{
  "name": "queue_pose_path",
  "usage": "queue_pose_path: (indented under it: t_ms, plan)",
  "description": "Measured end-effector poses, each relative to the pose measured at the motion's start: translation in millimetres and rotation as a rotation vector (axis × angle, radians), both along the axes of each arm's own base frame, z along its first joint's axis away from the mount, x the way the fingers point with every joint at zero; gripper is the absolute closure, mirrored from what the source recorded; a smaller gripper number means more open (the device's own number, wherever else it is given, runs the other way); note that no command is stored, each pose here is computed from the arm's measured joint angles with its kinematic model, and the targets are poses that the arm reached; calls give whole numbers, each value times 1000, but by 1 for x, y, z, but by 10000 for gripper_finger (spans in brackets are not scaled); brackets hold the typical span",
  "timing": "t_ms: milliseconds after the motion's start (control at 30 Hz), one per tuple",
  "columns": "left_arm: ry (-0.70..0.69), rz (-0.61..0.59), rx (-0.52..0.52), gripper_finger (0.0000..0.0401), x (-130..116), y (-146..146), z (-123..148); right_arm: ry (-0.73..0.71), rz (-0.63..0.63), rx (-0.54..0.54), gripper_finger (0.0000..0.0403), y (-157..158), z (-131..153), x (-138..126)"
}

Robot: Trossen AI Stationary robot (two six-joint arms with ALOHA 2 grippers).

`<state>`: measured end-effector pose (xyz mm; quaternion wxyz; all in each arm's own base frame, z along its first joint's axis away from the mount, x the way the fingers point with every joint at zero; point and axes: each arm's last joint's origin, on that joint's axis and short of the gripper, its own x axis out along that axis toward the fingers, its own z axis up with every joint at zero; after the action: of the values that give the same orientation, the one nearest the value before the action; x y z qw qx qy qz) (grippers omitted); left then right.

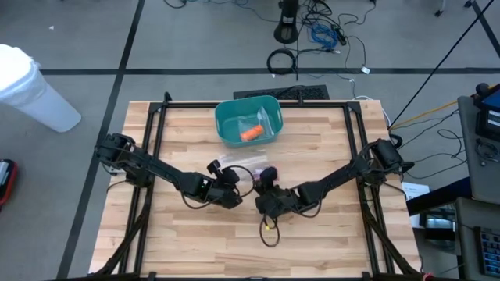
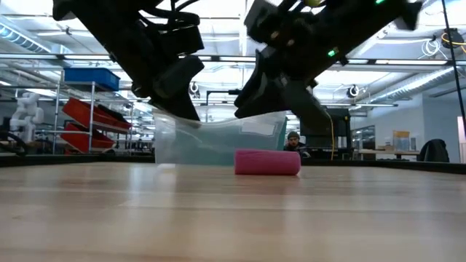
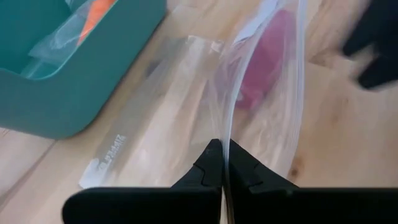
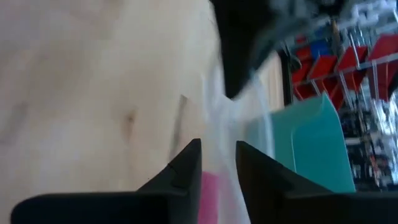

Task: Roll bandage
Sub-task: Put the pink bandage into the transparent zip bag

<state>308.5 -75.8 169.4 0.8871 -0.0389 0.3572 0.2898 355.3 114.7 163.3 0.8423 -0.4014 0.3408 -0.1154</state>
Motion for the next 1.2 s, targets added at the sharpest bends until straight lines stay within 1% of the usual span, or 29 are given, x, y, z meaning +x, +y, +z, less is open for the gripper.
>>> queue_pose_path:
  t_ms: [200,333,400,500,567,600,633,667,767,833,900,967,1067,1200]
  plan:
    - [-1,-28,-4,401,1,-2,1,21,-73,12,293,-25,-2,5]
    - [8,-42,7,401,1,-2,1,83,-31,117,290,-32,-7,5]
    - [7,-59,18,401,2,-2,1,89,-46,145,293,-35,-11,6]
    - [-25,-69,31,401,5,-4,4,79,-103,164,310,-38,-16,6]
    - [-33,-59,65,401,4,-5,5,68,-134,191,337,-39,-17,5]
    - [-39,-43,91,401,4,-5,5,69,-146,211,358,-39,-17,4]
    - [-44,-23,126,401,3,-5,6,76,-145,240,379,-38,-18,3]
    - [-45,-9,165,401,3,-6,6,80,-140,271,390,-36,-19,3]
    - [-57,28,249,401,1,-7,8,83,-100,393,396,-27,-19,2]
    - [-68,33,265,401,1,-9,9,105,-62,473,400,-24,-19,2]
    - [-81,33,264,401,1,-11,9,118,-47,520,399,-24,-20,2]
    - [-86,33,258,401,1,-12,9,101,-64,511,393,-24,-19,2]
    - [-83,25,242,401,1,-12,9,64,-129,458,381,-26,-18,2]
    - [-74,26,242,401,2,-12,5,13,-168,427,355,-25,-11,0]
